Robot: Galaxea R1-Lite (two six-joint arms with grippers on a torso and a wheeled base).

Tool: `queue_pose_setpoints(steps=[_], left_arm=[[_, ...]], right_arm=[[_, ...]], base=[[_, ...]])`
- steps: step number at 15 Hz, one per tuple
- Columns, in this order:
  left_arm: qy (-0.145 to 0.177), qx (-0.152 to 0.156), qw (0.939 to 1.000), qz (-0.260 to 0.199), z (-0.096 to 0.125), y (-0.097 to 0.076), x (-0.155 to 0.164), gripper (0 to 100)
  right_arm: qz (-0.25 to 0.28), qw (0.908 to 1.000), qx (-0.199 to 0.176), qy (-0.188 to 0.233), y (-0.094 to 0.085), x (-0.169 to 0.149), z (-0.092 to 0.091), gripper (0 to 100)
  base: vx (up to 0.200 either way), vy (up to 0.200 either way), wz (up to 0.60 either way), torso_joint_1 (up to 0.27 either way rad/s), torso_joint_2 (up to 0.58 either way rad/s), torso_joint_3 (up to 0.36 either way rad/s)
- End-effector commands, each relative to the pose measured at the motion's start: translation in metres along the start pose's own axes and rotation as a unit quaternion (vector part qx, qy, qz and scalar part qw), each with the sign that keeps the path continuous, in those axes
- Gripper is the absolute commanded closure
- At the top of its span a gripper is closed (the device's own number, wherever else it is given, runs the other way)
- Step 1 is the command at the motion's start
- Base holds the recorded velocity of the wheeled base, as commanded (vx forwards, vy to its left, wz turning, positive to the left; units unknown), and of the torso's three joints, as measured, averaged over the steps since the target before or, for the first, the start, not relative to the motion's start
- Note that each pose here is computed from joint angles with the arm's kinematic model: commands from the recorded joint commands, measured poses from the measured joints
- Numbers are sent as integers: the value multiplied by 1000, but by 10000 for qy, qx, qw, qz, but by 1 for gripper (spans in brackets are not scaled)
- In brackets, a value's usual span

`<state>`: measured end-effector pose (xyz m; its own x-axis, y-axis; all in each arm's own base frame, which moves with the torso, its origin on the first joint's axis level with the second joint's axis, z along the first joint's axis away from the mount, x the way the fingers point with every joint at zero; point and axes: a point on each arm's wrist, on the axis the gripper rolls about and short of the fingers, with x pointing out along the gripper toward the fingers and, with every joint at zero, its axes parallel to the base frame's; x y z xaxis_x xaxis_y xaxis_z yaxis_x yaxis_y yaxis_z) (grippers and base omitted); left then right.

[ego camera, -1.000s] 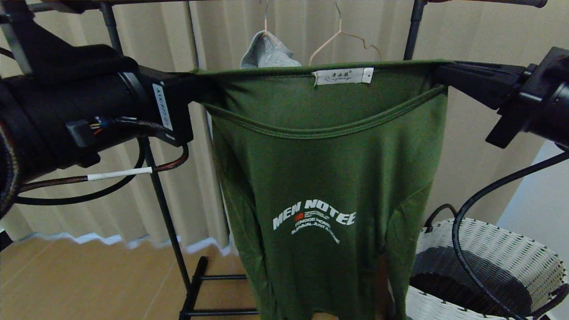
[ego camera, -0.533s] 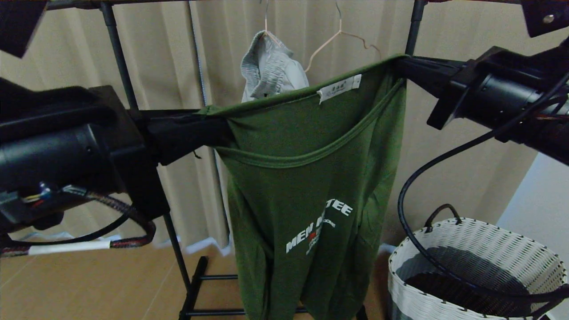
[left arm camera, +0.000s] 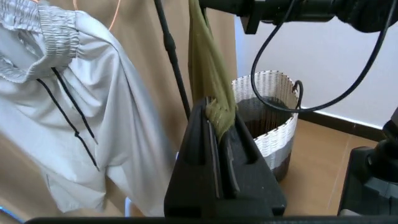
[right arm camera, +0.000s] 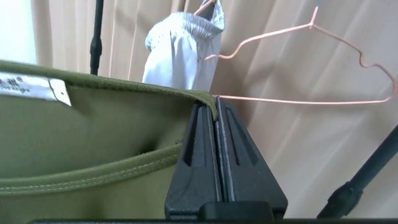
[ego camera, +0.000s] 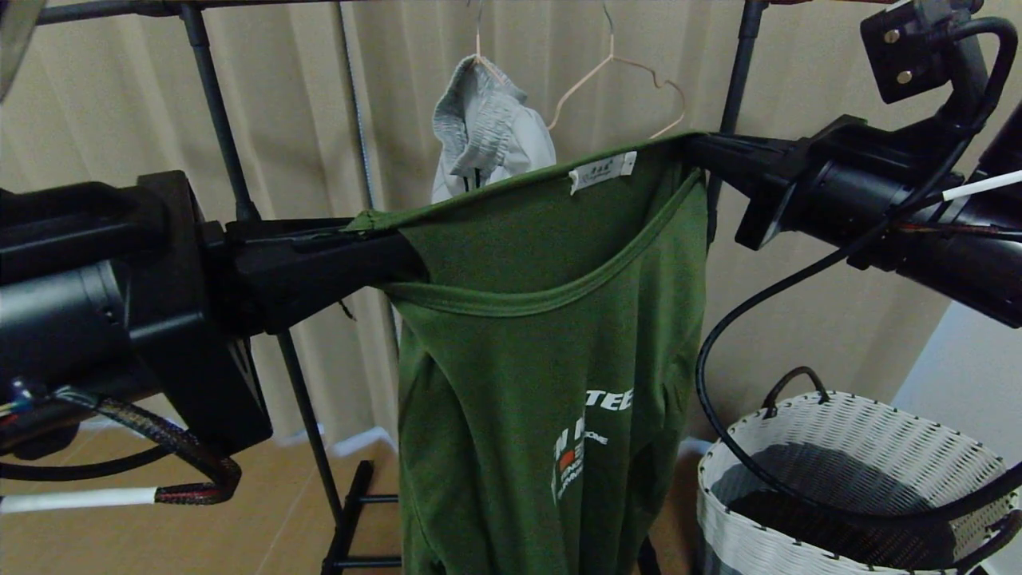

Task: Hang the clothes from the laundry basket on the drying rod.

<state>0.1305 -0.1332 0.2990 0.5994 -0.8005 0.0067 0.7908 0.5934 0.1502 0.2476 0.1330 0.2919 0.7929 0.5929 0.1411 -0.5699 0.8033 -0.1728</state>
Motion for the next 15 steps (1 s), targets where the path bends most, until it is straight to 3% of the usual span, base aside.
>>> queue_pose_setpoints(steps=[1,4,7,11,15], left_arm=[[30,7,10000,27,-1,1,2,100],[167,7,9985,517,-2,10,10,100],[364,9,9909,1298,-1,22,38,100],[337,27,9777,2074,10,42,81,100],[371,35,9752,2182,8,50,105,100]], right_arm=[[-17,10000,-18,-32,0,-6,4,100],[-237,9996,-35,137,-10,-19,9,100],[-352,9991,-28,241,-13,-44,23,100],[-289,9989,58,359,-5,-86,34,100],[485,9985,194,174,11,-110,37,100]], base=[[0,0,0,0,0,0],[0,0,0,0,0,0],[0,0,0,0,0,0],[0,0,0,0,0,0],[0,0,0,0,0,0]])
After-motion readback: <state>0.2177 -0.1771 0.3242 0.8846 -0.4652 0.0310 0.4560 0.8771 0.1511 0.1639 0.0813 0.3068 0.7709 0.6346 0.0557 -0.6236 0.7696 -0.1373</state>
